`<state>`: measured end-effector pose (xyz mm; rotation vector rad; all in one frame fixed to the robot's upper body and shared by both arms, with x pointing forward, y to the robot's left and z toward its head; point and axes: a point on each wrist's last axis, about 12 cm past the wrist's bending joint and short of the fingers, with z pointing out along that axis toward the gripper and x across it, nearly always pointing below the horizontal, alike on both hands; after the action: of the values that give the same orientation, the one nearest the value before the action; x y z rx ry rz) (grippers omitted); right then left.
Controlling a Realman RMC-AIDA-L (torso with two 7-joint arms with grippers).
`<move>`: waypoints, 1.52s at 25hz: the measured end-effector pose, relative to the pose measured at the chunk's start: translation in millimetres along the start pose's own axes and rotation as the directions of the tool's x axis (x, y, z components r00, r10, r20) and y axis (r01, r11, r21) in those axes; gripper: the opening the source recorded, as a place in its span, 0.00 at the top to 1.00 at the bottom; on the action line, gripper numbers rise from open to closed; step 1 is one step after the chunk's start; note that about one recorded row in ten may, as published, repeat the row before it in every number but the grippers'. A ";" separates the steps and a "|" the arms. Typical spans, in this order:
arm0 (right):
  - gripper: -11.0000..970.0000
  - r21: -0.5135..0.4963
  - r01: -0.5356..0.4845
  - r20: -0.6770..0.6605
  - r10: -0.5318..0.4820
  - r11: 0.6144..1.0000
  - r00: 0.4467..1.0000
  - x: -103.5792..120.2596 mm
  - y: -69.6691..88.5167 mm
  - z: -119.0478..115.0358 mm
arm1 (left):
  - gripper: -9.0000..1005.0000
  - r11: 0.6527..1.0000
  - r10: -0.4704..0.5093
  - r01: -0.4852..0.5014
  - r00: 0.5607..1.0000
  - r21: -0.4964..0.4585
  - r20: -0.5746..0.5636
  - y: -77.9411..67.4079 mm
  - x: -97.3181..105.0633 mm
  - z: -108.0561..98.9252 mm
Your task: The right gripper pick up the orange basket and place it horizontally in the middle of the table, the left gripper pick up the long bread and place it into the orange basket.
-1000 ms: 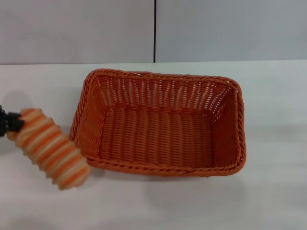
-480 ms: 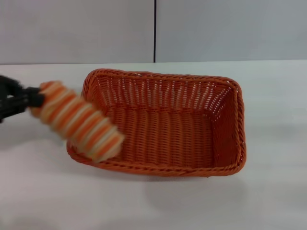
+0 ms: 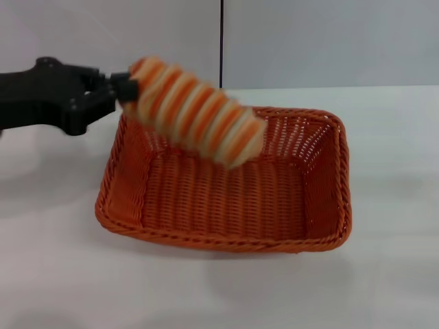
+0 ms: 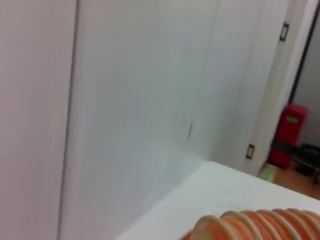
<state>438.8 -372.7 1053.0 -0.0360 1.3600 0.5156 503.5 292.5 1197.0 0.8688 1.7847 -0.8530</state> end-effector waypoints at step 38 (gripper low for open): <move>0.44 0.002 0.047 0.047 -0.047 0.999 0.998 4.8 5.7 11.3 | 0.19 0.887 0.117 0.118 0.879 -0.447 0.463 -25.4 166.0 -115.8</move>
<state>447.7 -362.4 1052.6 -0.0545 1.3104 0.4732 380.6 408.4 1082.7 0.3002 1.4475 -0.5356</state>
